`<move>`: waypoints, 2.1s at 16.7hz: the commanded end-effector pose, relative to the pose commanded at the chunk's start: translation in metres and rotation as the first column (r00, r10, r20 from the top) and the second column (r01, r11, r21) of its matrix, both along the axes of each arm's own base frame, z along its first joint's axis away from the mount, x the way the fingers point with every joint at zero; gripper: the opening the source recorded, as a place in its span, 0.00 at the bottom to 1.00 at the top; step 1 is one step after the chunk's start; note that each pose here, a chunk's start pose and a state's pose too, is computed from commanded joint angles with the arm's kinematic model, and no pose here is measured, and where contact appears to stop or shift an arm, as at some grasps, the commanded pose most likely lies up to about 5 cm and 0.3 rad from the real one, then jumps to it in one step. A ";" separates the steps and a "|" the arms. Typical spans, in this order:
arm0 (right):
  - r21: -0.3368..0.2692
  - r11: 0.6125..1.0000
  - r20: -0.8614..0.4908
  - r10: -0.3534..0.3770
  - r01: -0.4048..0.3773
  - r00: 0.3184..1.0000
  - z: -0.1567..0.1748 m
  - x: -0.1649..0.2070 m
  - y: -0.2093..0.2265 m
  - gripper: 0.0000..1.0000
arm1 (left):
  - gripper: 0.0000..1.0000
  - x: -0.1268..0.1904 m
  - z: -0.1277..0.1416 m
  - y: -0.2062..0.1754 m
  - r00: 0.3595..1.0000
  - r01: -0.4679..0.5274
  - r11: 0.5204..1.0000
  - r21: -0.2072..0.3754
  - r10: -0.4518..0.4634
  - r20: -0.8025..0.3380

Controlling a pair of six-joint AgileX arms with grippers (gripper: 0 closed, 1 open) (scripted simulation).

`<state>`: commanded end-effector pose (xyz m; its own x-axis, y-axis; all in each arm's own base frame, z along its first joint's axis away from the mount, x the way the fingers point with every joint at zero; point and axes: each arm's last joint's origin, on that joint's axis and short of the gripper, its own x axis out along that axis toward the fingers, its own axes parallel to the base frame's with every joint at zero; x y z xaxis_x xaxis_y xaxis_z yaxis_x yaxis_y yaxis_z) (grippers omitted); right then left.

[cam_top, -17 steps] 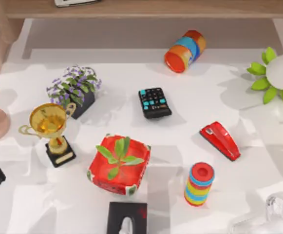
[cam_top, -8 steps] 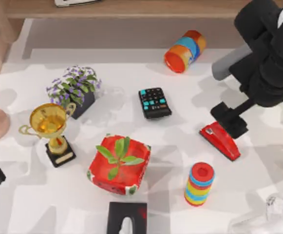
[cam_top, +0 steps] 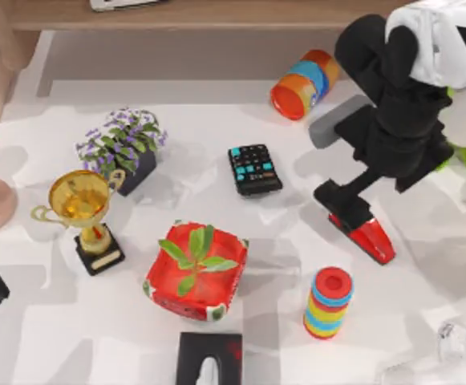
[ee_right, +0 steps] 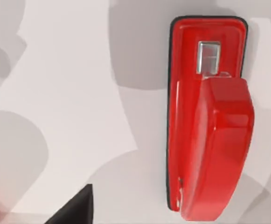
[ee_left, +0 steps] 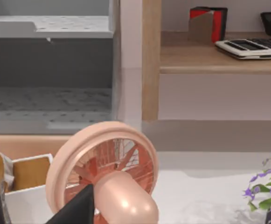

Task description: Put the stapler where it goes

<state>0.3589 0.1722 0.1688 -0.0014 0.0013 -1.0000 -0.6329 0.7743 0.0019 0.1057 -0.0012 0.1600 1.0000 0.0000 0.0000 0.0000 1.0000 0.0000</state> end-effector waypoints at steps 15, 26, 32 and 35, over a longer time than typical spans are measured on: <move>0.001 1.000 -0.001 0.001 -0.001 1.000 -0.050 0.000 0.000 1.00 | 1.00 0.000 0.000 0.000 1.000 0.000 1.000 0.000 0.000 0.000; 0.001 1.000 -0.001 0.001 -0.001 1.000 -0.050 0.000 0.000 0.32 | 1.00 0.000 0.000 0.000 1.000 0.000 1.000 0.000 0.000 0.000; 0.001 1.000 -0.001 0.001 -0.001 1.000 -0.050 0.000 0.000 0.00 | 1.00 0.000 0.000 0.000 1.000 0.000 1.000 0.000 0.000 0.000; 0.001 1.000 -0.001 0.001 -0.001 1.000 -0.050 0.000 0.000 0.00 | 1.00 0.000 0.000 0.000 1.000 0.000 1.000 0.000 0.000 0.000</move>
